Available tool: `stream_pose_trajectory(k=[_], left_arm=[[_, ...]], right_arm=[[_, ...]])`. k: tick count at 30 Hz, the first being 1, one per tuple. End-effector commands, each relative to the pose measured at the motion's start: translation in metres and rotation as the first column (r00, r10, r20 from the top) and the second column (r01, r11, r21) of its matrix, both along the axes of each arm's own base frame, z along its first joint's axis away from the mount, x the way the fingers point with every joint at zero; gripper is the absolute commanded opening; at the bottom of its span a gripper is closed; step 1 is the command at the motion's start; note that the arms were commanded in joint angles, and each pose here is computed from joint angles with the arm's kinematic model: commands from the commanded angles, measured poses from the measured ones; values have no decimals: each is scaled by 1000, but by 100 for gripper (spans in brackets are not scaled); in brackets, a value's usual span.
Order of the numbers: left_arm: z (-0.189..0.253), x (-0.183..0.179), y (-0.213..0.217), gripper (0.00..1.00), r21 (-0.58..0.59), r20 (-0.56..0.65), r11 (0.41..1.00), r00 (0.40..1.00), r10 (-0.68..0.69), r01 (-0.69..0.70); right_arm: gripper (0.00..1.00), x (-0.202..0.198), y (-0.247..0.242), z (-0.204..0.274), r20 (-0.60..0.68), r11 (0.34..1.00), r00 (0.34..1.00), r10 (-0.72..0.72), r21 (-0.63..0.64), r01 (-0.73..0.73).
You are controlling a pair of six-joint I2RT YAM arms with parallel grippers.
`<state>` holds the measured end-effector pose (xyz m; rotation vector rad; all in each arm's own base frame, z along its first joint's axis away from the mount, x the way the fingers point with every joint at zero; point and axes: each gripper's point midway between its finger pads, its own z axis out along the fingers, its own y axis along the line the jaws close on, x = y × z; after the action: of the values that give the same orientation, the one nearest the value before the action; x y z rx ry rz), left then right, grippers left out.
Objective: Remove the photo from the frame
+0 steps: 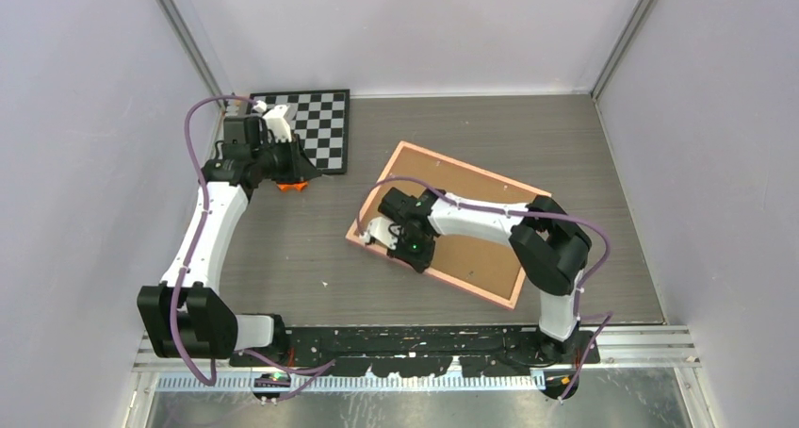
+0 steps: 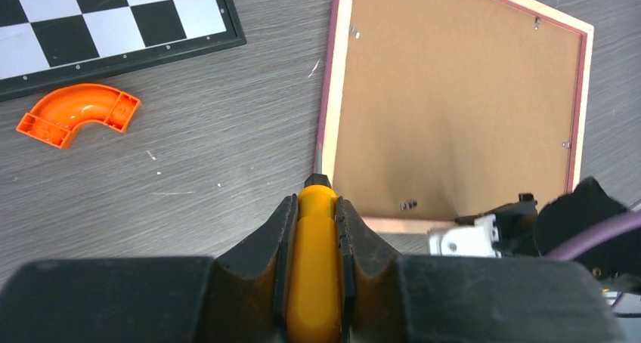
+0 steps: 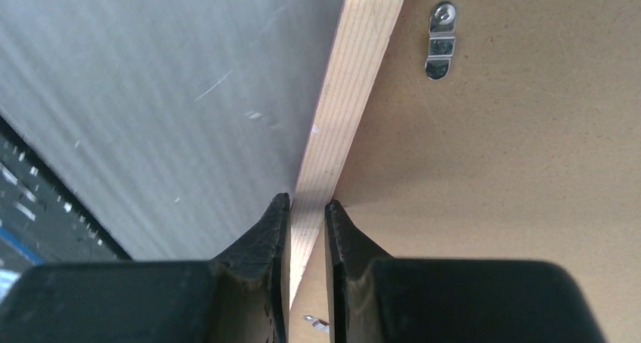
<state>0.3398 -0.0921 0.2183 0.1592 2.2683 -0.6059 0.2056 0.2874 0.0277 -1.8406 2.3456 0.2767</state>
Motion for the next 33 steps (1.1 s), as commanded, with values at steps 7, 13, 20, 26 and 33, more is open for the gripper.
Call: stream_pose_trajectory(k=[7,13,20,26,33], left_arm=[[3,-3,-10,0,142,49,976,984,-173,165],[-19,-12,-35,0,293,-6,905,947,-322,310],[-40,-10,-67,0,366,-65,831,902,-427,420],[-55,0,-87,0,420,-112,787,886,-451,453],[-73,8,-104,0,441,-155,758,872,-464,481]], right_arm=[[4,-52,-19,21,33,945,945,327,5,-327],[5,-45,-33,22,91,923,919,384,-49,-381],[15,-39,-41,24,155,931,918,364,-66,-358],[38,-36,-38,29,201,955,934,295,-26,-296],[46,-37,-32,28,211,970,951,227,35,-240]])
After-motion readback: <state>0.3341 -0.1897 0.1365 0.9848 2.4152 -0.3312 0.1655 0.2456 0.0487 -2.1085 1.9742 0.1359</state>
